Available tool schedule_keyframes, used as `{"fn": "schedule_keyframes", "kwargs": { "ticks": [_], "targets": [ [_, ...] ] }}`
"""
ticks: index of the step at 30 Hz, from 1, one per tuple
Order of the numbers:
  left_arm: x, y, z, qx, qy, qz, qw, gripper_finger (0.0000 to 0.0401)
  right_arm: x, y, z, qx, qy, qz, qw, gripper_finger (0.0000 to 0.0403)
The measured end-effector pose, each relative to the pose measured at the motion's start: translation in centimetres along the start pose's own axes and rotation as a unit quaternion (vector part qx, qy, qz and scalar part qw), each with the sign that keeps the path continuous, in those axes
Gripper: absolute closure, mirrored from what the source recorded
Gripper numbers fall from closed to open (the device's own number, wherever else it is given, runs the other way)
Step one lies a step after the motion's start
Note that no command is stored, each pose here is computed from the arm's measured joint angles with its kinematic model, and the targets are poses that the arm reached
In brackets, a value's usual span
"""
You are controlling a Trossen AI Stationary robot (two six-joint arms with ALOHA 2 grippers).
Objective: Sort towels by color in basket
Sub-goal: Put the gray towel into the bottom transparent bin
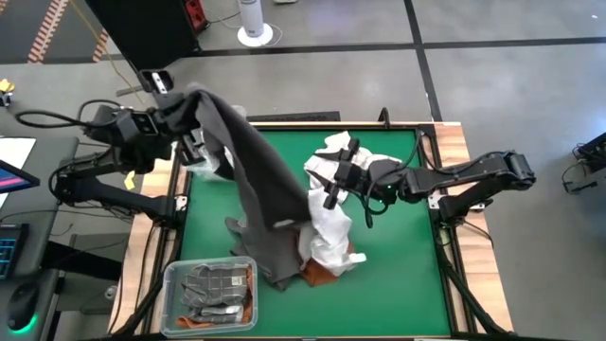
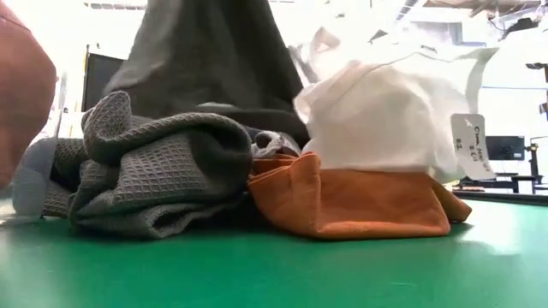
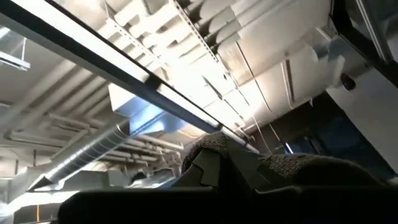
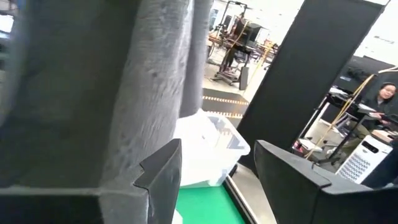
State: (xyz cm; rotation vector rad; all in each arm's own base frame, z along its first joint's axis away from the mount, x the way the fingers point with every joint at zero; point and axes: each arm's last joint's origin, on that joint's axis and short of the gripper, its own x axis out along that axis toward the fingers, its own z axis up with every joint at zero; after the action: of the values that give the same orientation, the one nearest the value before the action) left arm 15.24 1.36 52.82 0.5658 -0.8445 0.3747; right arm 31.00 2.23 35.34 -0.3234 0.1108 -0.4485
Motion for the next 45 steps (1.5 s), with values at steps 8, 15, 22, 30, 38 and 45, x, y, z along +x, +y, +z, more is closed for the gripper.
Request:
{"fn": "schedule_keyframes", "kwargs": {
  "ticks": [8, 15, 22, 30, 38, 45],
  "targets": [
    [-0.3, 0.5, 0.8, -0.037, -0.016, 0.01, 0.999, 0.0401, -0.6, 1.2, 0.2, 0.027, -0.011, 0.064, 0.998, 0.0168],
    [-0.3, 0.7, 1.2, -0.078, -0.052, 0.016, 0.995, 0.0401, 2.2, 1.5, -1.7, 0.03, 0.001, 0.064, 0.998, 0.0168],
    [0.0, 0.5, 0.9, -0.062, -0.056, 0.017, 0.996, 0.0401, 4.8, 2.8, -2.0, 0.031, -0.008, 0.091, 0.995, 0.0168],
    [0.1, 0.3, 0.6, -0.052, -0.044, 0.011, 0.998, 0.0401, 4.5, 4.8, -0.1, 0.032, -0.014, 0.122, 0.992, 0.0168],
    [0.1, 0.1, 0.4, -0.092, -0.04, 0.001, 0.995, 0.0401, 7.5, 5.4, -3.0, 0.02, 0.008, 0.099, 0.995, 0.0168],
    [0.1, 0.0, 0.4, -0.123, -0.044, -0.013, 0.991, 0.0401, 11.0, 4.5, -6.3, 0.015, 0.012, 0.056, 0.998, 0.0168]
  ]
}}
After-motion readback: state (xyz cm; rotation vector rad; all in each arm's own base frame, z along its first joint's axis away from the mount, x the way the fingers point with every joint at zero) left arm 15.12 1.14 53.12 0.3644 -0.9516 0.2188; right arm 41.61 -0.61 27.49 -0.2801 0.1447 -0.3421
